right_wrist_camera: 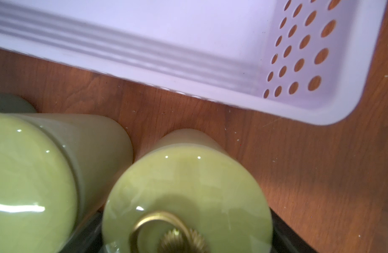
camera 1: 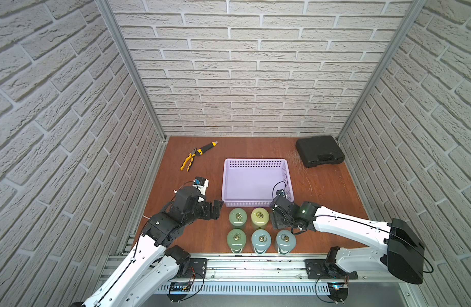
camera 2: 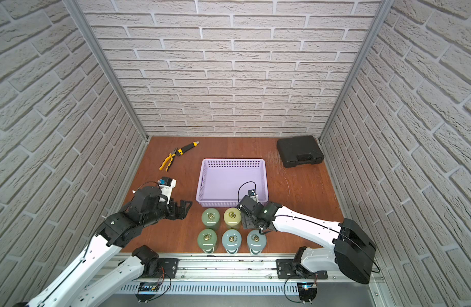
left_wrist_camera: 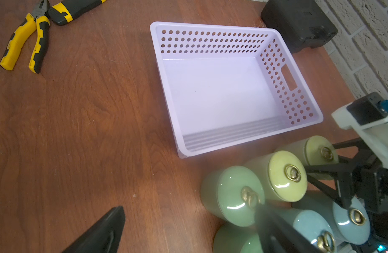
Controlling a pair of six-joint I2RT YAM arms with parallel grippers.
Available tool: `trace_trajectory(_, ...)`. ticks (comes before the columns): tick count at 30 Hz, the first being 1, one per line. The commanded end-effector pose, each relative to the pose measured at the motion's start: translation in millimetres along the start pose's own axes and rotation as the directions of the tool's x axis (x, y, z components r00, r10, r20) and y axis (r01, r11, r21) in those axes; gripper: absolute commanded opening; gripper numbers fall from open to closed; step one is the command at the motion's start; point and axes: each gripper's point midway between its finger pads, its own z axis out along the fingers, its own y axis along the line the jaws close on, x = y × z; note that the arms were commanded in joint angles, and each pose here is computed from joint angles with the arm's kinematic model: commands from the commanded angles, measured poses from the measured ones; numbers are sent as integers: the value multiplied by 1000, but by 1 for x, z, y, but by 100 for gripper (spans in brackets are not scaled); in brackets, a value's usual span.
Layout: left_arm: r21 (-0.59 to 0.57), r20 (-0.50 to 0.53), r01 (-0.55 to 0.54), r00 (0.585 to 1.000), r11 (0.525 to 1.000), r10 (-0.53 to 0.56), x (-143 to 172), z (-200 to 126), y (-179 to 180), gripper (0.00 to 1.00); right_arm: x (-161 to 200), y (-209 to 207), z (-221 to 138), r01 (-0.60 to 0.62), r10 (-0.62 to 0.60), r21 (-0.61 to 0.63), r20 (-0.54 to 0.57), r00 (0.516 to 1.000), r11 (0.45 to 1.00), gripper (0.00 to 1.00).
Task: Take the tea canister out of the basket
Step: Place the tea canister at the center of the board.
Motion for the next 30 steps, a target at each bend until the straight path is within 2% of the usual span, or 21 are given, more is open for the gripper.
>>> trace_trajectory(1, 11, 42, -1, 999, 1000, 0, -11, -6, -3, 98, -14, 4, -7, -30, 31, -15, 66, 997, 999, 81)
trace_trajectory(4, 9, 43, 0, 999, 1000, 0, -11, -7, -2, 98, -14, 2, -9, -33, 33, -9, 70, 997, 999, 89)
trace_trajectory(9, 7, 44, 2, 999, 1000, -2, -11, -7, -2, 98, -16, 1, -12, -30, 31, -6, 78, 997, 1000, 97)
trace_trajectory(20, 2, 57, 4, 998, 1000, -4, -13, -9, -1, 98, -22, 0, -23, -34, 35, -17, 95, 995, 999, 100)
trace_trajectory(30, -32, 124, 4, 992, 999, 0, -28, -6, 4, 98, -37, -12, -72, -16, 25, -52, 178, 984, 999, 100)
